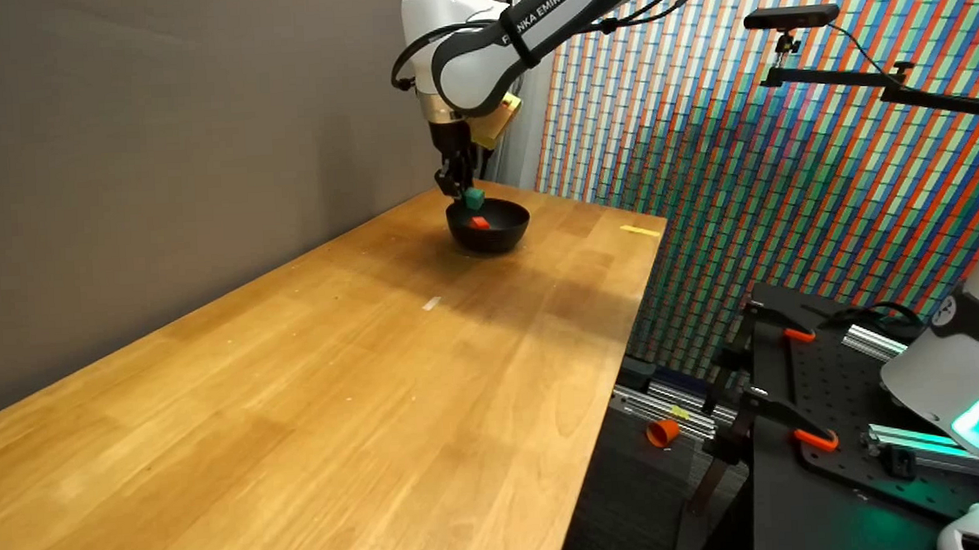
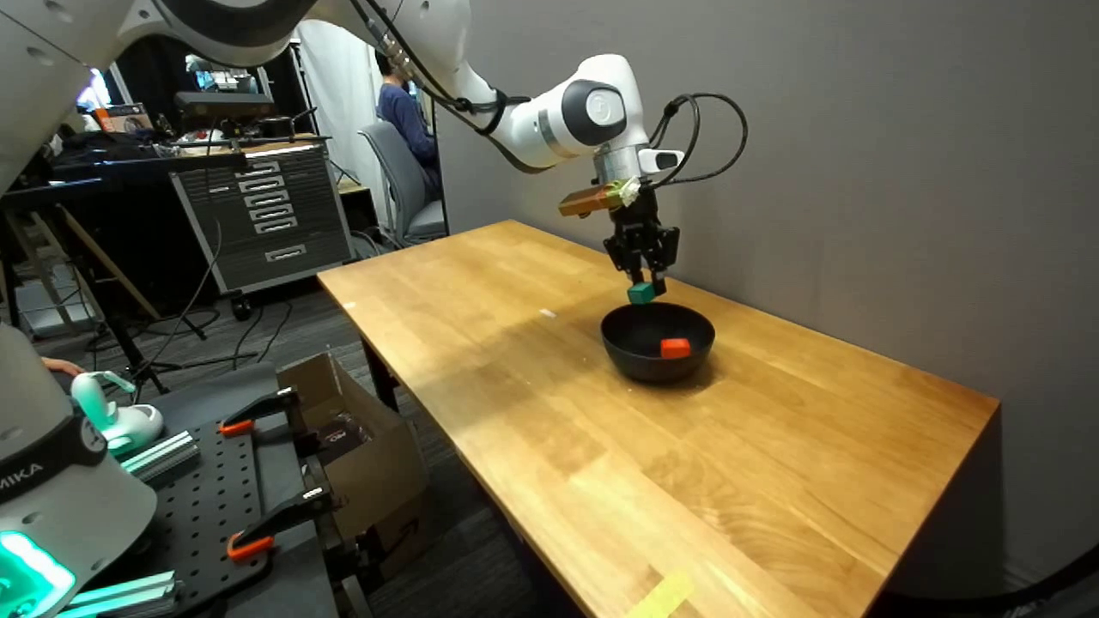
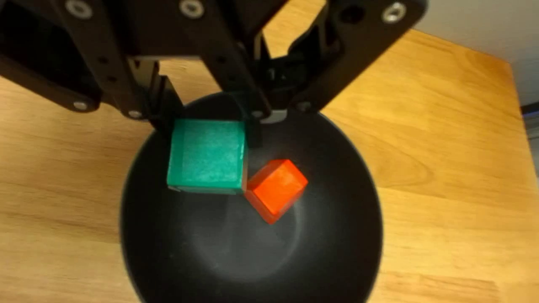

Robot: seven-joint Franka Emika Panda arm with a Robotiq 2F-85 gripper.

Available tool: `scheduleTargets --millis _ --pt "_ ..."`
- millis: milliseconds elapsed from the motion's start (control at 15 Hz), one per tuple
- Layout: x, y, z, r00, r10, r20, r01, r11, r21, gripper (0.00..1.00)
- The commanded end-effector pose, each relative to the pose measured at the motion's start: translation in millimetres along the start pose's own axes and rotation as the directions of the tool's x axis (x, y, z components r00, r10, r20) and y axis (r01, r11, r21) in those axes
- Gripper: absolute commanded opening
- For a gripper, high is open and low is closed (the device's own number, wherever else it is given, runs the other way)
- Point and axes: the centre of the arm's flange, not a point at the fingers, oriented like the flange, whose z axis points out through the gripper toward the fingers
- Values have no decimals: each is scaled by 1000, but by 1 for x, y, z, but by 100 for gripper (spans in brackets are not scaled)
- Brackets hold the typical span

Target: Put the orange and green blocks in the black bowl

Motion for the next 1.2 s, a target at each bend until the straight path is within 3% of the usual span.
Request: scheduleTargets --millis 0,200,333,600,667,800,1133 --pt "-3 15 4 997 79 10 -79 995 -66 65" --pt "-14 15 8 996 82 30 -82 997 -8 85" --pt "-29 11 14 996 65 64 -72 991 110 99" --pt "-71 3 36 992 1 129 -41 951 306 100" --pt "-35 -7 44 993 31 113 -55 975 217 100" --pt "-48 -5 51 991 11 135 -47 964 262 100" --pt "-53 -5 45 991 4 135 -42 960 276 100"
